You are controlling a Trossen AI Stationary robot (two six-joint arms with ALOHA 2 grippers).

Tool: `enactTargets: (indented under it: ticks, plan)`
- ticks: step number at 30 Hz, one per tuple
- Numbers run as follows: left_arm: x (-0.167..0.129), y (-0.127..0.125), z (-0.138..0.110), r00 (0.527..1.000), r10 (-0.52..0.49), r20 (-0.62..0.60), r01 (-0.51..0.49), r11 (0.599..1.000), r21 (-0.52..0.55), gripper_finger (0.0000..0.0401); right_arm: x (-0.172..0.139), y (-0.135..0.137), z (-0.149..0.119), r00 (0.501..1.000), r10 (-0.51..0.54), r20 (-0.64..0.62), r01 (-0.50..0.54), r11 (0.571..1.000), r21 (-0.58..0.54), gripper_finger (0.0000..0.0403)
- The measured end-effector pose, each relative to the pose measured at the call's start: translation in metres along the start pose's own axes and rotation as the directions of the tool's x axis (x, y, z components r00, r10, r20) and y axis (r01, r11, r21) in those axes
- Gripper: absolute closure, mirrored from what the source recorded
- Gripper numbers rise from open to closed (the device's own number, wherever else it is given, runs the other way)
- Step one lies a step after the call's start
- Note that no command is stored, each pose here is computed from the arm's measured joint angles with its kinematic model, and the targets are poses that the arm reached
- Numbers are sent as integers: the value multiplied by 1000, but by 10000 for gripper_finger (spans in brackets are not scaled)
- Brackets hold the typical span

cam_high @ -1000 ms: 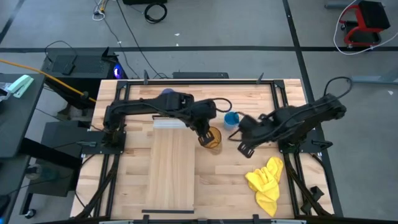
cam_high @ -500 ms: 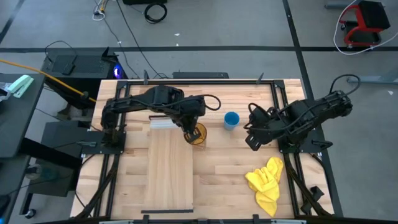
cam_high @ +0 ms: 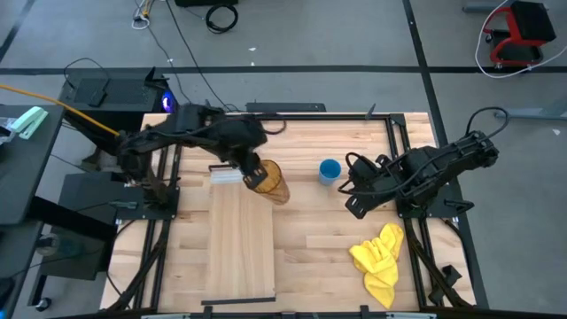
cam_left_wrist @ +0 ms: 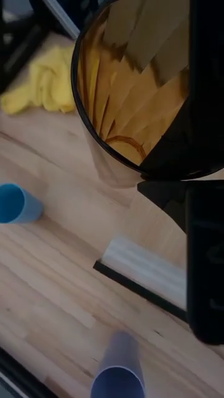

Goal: Stack small to large cups/mugs on shelf
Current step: Put the brown cup on the shelf

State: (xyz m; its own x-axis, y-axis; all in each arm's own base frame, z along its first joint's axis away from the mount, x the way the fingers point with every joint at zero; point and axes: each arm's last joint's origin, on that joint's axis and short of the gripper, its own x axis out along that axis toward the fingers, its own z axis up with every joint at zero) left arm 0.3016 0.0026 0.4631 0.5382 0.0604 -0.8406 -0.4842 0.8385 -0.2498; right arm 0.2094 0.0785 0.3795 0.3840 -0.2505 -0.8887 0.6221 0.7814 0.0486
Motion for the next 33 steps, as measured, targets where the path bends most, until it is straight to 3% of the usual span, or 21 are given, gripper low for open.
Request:
enactTargets:
  ticks: [11, 23, 33]
  plan:
    - [-43, 12, -14, 995, -54, 83, 58, 997, -57, 389, 1, 1, 0, 1000, -2, -2, 2, 1000, -1, 280]
    - [-29, 16, -18, 999, -16, 31, 18, 999, -37, 389, 1, 1, 0, 1000, -2, -2, 2, 1000, 7, 280]
    - [-32, 41, -49, 998, 61, -24, -64, 984, -167, 389, 1, 1, 0, 1000, 0, -1, 0, 1000, -1, 280]
